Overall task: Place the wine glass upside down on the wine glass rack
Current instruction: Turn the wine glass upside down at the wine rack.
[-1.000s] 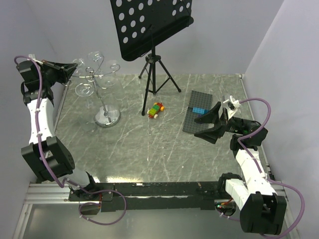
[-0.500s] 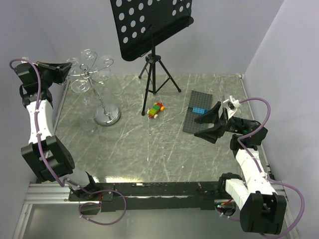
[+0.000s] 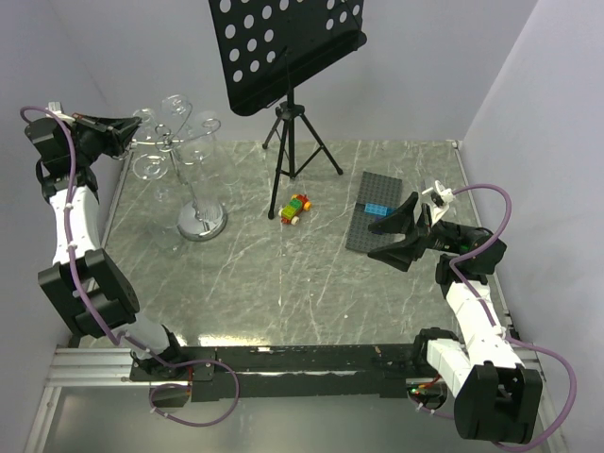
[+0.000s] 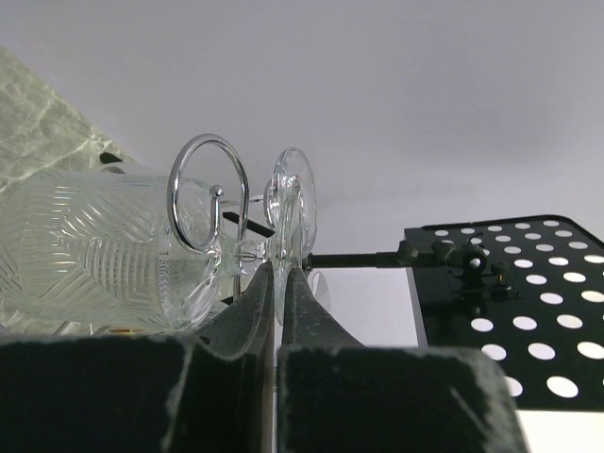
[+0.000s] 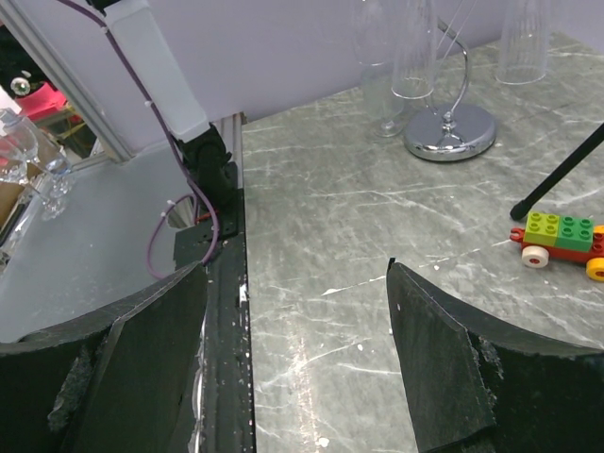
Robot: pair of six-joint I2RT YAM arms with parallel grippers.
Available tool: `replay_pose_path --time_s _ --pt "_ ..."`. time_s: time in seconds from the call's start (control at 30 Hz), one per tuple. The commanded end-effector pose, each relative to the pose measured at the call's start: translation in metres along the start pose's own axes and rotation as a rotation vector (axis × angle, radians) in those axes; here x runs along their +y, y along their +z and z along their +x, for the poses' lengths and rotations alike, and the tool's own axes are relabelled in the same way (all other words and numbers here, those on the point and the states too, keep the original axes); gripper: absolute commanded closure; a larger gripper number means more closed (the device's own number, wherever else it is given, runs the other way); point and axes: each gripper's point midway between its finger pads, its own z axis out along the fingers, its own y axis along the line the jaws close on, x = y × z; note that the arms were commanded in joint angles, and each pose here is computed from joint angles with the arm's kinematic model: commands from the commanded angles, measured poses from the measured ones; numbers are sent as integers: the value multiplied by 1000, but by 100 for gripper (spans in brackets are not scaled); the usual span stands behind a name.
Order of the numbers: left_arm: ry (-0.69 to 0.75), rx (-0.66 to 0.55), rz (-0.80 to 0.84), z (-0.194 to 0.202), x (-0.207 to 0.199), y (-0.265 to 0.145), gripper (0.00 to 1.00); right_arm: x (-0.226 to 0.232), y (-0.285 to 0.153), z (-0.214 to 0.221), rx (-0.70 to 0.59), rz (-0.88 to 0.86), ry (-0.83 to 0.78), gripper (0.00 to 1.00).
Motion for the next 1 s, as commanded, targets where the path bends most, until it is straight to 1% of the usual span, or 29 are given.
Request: replay_pose_path --time_s 0.0,0.13,0.6,0.83,0.97 --pt "114 -21 133 -11 -39 -3 99 3 -4 8 47 -28 -57 17" --pt "102 -5 93 -9 -26 -1 99 3 -4 7 47 -26 -57 17" --pt "115 -99 15 -15 -17 -7 99 1 -5 9 45 -18 -56 17" --pt "121 -68 -57 -9 -7 -1 99 -1 -5 9 45 -16 -51 17" --pt "123 -81 -59 -12 -6 1 99 0 -5 11 49 -21 -60 17"
